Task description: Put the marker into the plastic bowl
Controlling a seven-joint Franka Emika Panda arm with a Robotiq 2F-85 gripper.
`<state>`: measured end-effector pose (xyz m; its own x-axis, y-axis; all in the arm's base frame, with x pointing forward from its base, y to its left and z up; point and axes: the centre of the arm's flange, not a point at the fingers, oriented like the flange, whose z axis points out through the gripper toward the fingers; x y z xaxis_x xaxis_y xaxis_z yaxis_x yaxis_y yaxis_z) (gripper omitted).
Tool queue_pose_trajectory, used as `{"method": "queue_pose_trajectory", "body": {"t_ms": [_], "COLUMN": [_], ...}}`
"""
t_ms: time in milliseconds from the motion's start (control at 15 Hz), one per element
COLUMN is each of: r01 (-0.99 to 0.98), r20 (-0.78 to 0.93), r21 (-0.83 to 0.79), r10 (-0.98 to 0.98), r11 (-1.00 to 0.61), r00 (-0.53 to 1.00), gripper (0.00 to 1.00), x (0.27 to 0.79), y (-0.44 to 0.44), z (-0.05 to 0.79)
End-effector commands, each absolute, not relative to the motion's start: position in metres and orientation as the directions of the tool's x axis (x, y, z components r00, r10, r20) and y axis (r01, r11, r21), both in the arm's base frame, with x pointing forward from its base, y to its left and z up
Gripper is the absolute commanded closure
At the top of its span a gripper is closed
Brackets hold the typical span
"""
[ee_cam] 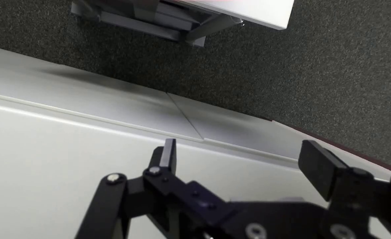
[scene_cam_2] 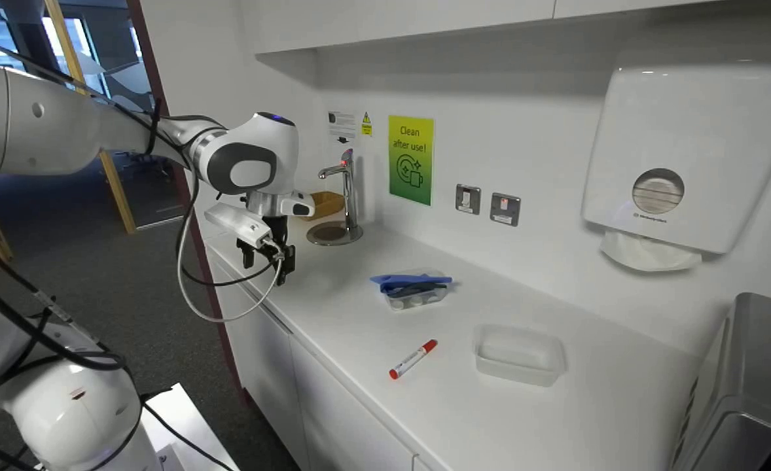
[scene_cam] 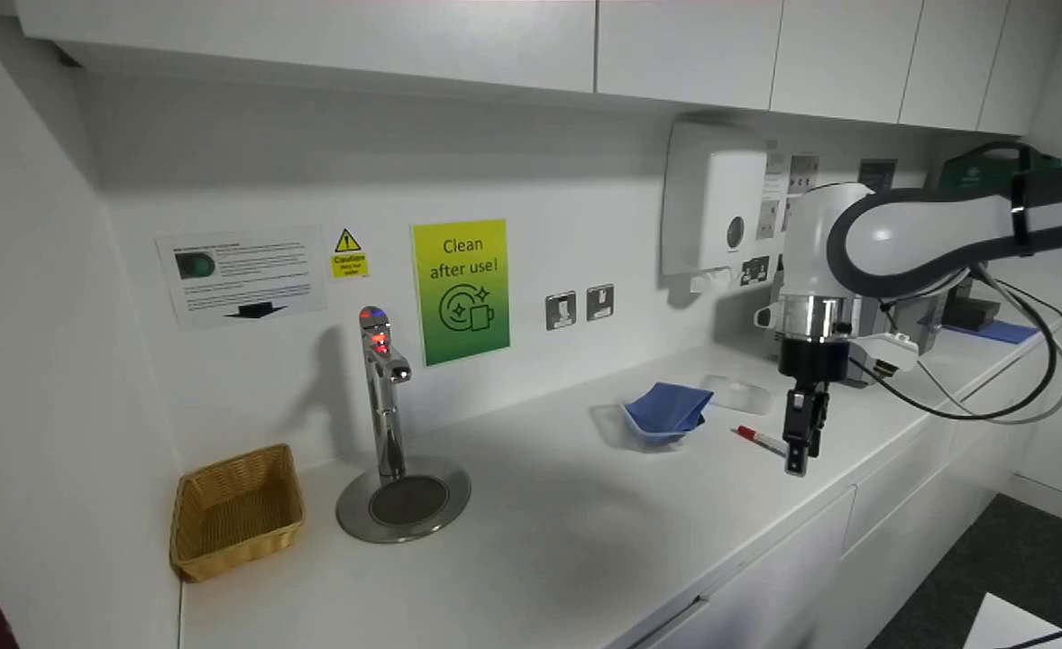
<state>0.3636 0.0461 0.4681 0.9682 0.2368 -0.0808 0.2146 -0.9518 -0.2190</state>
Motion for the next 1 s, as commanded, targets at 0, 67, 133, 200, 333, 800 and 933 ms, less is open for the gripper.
{"method": "queue_pose_trajectory", "body": {"t_ms": [0, 67, 133, 200, 333, 800, 933], "r01": [0.215, 0.215, 0.215, 0.215, 0.215, 0.034, -0.039], "r20": [-0.081, -0.081, -0.081, -0.081, -0.081, 0.059, 0.063], "r21": [-0.219, -0.219, -0.219, -0.219, -0.219, -0.169, -0.174], "r10": [0.237, 0.237, 0.237, 0.237, 0.237, 0.024, -0.051], "r11": [-0.952, -0.952, -0.952, -0.952, -0.952, -0.985, -0.984], "r00": [0.968, 0.968, 0.968, 0.968, 0.968, 0.998, 0.997], "gripper": [0.0, 0.0, 0.0, 0.0, 0.0, 0.0, 0.0], "x": [0.364, 0.364, 0.364, 0.364, 0.364, 0.39, 0.391], "y": [0.046, 0.046, 0.046, 0.046, 0.046, -0.07, -0.112], "z": [0.468, 0.468, 0.468, 0.468, 0.468, 0.481, 0.478]}}
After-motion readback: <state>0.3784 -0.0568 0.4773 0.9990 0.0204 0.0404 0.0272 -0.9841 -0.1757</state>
